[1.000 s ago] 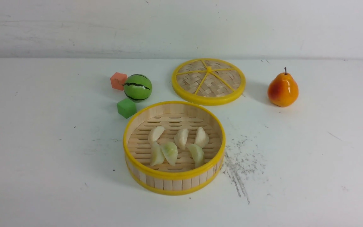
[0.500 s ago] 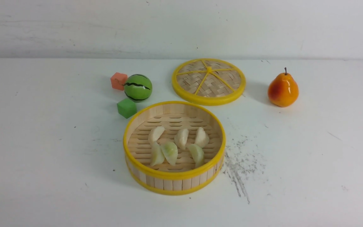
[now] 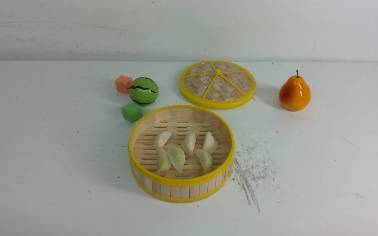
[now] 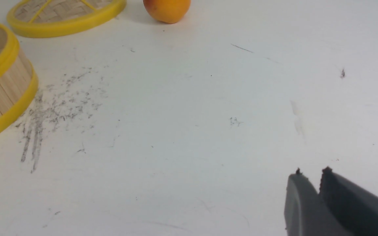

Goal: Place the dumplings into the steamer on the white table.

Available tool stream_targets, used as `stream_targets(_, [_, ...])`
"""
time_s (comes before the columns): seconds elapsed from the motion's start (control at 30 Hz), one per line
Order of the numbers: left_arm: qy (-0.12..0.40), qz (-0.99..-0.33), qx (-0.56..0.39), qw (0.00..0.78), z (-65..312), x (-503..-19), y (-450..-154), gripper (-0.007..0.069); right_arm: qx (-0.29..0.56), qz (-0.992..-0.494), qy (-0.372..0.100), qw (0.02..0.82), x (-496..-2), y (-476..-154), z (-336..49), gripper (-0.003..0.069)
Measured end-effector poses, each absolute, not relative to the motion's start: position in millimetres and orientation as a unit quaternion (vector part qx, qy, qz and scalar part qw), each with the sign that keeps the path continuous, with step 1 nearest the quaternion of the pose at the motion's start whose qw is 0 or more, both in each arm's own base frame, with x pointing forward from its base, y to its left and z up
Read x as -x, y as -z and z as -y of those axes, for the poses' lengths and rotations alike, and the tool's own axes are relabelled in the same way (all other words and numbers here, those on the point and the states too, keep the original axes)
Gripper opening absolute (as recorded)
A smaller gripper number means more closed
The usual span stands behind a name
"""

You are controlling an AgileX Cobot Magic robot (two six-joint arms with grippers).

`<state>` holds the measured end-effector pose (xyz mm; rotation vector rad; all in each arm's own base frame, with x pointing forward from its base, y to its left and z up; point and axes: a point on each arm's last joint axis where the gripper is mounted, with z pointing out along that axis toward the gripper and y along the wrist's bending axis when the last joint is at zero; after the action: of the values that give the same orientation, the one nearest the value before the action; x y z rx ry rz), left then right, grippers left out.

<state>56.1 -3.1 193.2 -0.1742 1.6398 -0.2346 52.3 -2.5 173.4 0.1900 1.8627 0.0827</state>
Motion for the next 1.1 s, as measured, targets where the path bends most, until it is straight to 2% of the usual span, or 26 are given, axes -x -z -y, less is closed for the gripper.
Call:
stream_targets(0.27, [0.081, -0.809, 0.063, 0.579, 4.4, -52.0, -168.6, -0.0014, -0.077, -0.801, -0.032, 0.592, -52.3, -173.4, 2.5, 0.0095])
stream_targets(1.1, [0.069, -0.812, 0.047, 0.578, 4.5, -51.8, -168.0, -0.0014, -0.077, -0.801, -0.032, 0.592, -52.3, -173.4, 2.5, 0.0128])
